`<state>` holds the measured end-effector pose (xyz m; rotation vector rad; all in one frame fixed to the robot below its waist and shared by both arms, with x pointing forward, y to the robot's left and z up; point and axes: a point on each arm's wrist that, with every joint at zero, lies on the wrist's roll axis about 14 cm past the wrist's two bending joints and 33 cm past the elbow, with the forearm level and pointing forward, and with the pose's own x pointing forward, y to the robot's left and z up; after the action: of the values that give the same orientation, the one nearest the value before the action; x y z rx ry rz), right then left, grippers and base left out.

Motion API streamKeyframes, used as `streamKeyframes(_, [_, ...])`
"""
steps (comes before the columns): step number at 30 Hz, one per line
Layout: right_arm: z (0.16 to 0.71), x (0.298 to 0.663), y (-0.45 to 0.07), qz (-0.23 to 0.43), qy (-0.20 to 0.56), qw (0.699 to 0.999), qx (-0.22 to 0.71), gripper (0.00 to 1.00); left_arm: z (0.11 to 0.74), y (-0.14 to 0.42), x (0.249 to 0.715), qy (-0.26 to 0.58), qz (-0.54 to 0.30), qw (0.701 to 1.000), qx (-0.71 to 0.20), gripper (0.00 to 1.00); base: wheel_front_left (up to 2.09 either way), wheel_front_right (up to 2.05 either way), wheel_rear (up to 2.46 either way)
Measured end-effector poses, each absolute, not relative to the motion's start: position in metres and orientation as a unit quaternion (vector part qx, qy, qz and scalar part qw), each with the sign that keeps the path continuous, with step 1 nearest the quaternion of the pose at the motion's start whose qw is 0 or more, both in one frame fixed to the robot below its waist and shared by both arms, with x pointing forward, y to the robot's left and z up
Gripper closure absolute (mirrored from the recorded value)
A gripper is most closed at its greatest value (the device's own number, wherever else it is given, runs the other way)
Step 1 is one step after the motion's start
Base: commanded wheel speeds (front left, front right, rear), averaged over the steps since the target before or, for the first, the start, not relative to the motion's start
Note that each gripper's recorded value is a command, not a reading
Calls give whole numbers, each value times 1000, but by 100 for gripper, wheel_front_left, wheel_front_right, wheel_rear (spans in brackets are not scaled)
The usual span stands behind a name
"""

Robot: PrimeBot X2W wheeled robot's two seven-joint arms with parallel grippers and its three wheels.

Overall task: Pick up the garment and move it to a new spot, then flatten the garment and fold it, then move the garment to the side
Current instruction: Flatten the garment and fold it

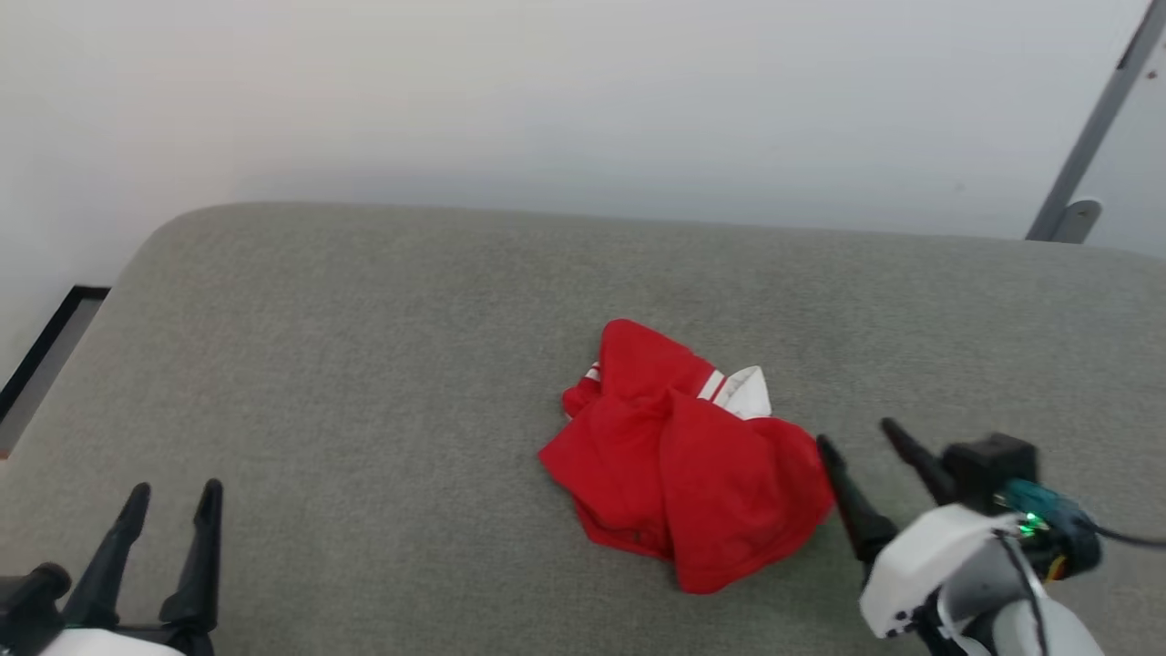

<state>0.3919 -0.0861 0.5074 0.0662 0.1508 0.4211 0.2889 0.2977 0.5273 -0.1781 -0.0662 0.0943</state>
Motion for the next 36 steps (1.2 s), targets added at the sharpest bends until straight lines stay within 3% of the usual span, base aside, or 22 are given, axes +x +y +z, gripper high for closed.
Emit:
streamKeyframes(8, [450, 389, -52, 274, 232, 933, -11, 0, 521, 296, 295, -23, 49, 994, -96, 0, 0, 0, 0])
streamKeyframes(14, [416, 388, -32, 311, 307, 898, -54, 0, 512, 297, 299, -10, 55, 994, -98, 0, 0, 0, 0])
streamKeyframes(15, [411, 386, -28, 319, 316, 891, -64, 59, 510, 297, 299, -7, 57, 994, -98, 0, 0, 0, 0])
streamKeyframes(16, [409, 387, -26, 324, 318, 888, -74, 100, 509, 298, 299, -5, 58, 993, -99, 0, 0, 0, 0])
streamKeyframes(25, [416, 378, -8, 365, 332, 868, -63, 100, 504, 298, 299, 1, 60, 993, -101, 0, 0, 0, 0])
streamKeyframes(32, [425, 337, 10, 423, 363, 829, -46, 100, 502, 299, 302, 4, 59, 993, -102, 0, 0, 0, 0])
streamKeyframes(33, [424, 332, 11, 427, 372, 823, -41, 82, 501, 298, 302, 5, 59, 993, -103, 0, 0, 0, 0])
streamKeyframes(34, [422, 328, 11, 429, 378, 820, -38, 51, 500, 298, 303, 7, 60, 993, -104, 0, 0, 0, 0])
streamKeyframes(35, [420, 326, 11, 431, 382, 817, -41, 0, 498, 298, 303, 8, 60, 993, -106, 0, 0, 0, 0])
streamKeyframes(36, [418, 325, 11, 431, 385, 815, -43, 0, 498, 297, 304, 9, 60, 992, -107, 0, 0, 0, 0])
